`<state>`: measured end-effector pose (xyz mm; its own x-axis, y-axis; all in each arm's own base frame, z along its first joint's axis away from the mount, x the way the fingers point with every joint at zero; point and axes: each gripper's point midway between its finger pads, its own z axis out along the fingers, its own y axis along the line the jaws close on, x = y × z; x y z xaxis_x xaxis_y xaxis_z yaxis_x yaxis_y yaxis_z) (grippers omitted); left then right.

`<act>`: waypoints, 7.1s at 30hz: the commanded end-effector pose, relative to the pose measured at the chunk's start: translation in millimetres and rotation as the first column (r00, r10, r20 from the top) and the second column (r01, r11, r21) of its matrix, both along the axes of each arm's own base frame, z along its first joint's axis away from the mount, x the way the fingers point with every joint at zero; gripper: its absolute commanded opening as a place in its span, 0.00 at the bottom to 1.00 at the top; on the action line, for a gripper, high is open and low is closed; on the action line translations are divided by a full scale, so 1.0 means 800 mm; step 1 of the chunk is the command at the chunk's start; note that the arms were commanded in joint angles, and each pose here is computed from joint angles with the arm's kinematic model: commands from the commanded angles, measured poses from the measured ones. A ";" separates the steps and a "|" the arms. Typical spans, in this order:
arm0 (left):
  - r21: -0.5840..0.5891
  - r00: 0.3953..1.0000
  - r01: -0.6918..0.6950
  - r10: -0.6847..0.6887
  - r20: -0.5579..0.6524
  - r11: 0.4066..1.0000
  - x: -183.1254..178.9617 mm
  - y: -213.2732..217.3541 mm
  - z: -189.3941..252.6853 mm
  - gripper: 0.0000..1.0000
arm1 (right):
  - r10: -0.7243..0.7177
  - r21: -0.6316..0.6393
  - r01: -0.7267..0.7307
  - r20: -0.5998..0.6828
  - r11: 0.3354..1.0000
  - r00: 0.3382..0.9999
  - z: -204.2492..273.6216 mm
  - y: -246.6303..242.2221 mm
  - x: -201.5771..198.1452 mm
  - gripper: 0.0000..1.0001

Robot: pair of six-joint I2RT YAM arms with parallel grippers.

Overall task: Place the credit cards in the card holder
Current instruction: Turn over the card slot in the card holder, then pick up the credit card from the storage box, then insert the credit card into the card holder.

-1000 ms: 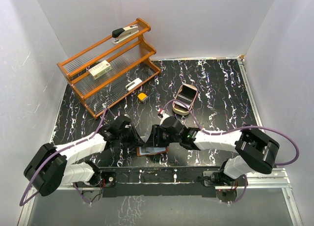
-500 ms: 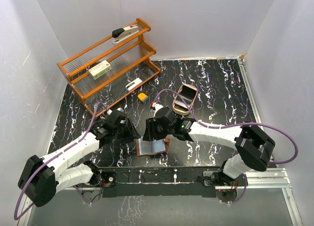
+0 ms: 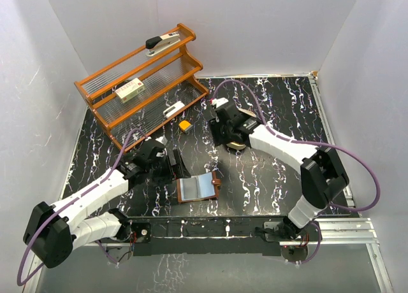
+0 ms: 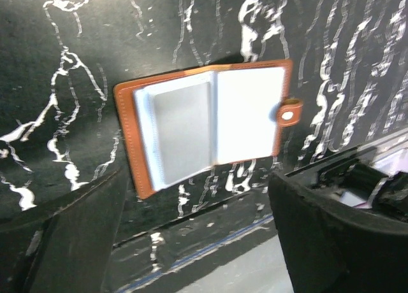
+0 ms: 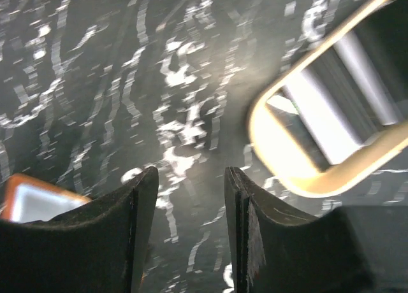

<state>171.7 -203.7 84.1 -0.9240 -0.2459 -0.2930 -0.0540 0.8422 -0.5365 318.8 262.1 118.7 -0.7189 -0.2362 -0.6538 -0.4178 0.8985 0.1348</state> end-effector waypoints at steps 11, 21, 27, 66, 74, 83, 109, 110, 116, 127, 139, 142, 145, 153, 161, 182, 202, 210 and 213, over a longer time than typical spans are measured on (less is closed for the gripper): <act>0.073 0.966 0.214 -0.222 0.130 0.974 -0.002 0.006 0.070 0.99 | -0.066 -0.475 0.167 0.221 0.864 0.973 0.016 -0.140 0.177 0.51; 0.120 0.956 0.237 -0.254 0.147 0.964 -0.006 0.018 0.055 0.99 | -0.006 -0.629 0.137 0.206 0.765 0.978 -0.012 -0.170 0.228 0.51; 0.147 0.955 0.218 -0.242 0.172 0.965 0.000 0.024 0.058 0.99 | 0.001 -0.668 0.131 0.193 0.732 0.981 -0.025 -0.186 0.235 0.51; 0.164 0.958 0.196 -0.225 0.178 0.967 0.004 0.029 0.054 0.99 | -0.025 -0.652 0.206 0.276 0.729 0.961 0.014 -0.207 0.256 0.33; 0.164 0.958 0.196 -0.224 0.179 0.967 0.004 0.028 0.054 0.99 | -0.023 -0.649 0.204 0.276 0.733 0.961 0.017 -0.206 0.255 0.26; 0.153 0.956 0.207 -0.233 0.177 0.966 0.004 0.025 0.051 0.99 | -0.035 -0.632 0.201 0.264 0.749 0.964 0.026 -0.207 0.243 0.20; 0.079 0.980 0.178 -0.184 0.081 0.981 -0.009 0.012 0.029 0.75 | -0.244 -0.144 0.264 0.143 0.954 0.959 0.090 -0.148 0.124 0.00; 0.066 0.981 0.177 -0.182 0.074 0.982 -0.010 0.010 0.028 0.71 | -0.241 -0.093 0.255 0.142 0.962 0.960 0.098 -0.141 0.115 0.00; 0.002 0.987 0.154 -0.154 0.038 0.988 -0.014 -0.001 0.020 0.39 | -0.202 0.148 0.182 0.132 0.972 0.970 0.145 -0.106 0.055 0.00; -0.037 0.994 0.101 -0.102 -0.026 0.994 -0.013 -0.012 -0.007 0.00 | -0.099 0.534 0.115 -0.059 0.838 0.993 0.156 -0.052 -0.056 0.00; 0.027 0.993 0.071 -0.068 -0.093 0.997 -0.020 0.001 -0.056 0.00 | 0.062 0.570 0.083 -0.231 0.817 0.971 0.081 0.012 -0.131 0.00; 0.035 0.992 0.069 -0.064 -0.111 0.997 -0.024 0.003 -0.067 0.00 | 0.095 0.581 0.075 -0.257 0.811 0.962 0.067 0.032 -0.143 0.00; 0.035 0.991 0.068 -0.063 -0.121 0.997 -0.026 0.003 -0.072 0.00 | 0.119 0.575 0.072 -0.287 0.815 0.950 0.048 0.049 -0.156 0.00; 0.051 0.989 0.075 -0.067 -0.134 0.996 -0.029 0.007 -0.082 0.00 | 0.117 0.514 0.071 -0.325 0.855 0.939 0.009 0.066 -0.166 0.00; 0.055 0.988 0.078 -0.070 -0.139 0.995 -0.031 0.009 -0.088 0.00 | 0.087 0.487 0.108 -0.362 0.867 0.928 -0.013 0.067 -0.166 0.00; 0.069 0.986 0.083 -0.072 -0.151 0.994 -0.037 0.014 -0.093 0.00 | 0.061 0.448 0.156 -0.432 0.880 0.900 -0.056 0.062 -0.174 0.00; 0.069 0.985 0.084 -0.072 -0.157 0.994 -0.038 0.014 -0.095 0.00 | 0.101 0.475 0.157 -0.473 0.866 0.875 -0.072 0.067 -0.187 0.00; 0.073 0.984 0.086 -0.073 -0.163 0.994 -0.039 0.015 -0.097 0.00 | 0.125 0.508 0.157 -0.478 0.847 0.869 -0.071 0.072 -0.191 0.00; 0.076 0.984 0.086 -0.072 -0.164 0.993 -0.039 0.015 -0.099 0.00 | 0.128 0.510 0.156 -0.477 0.846 0.870 -0.072 0.071 -0.192 0.00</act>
<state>148.4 -199.7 16.2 -0.9702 -0.1614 -0.1807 -0.0547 0.8725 -0.4856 164.5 310.0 52.9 -0.9722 0.0500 -0.2288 -0.1343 0.6815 0.7194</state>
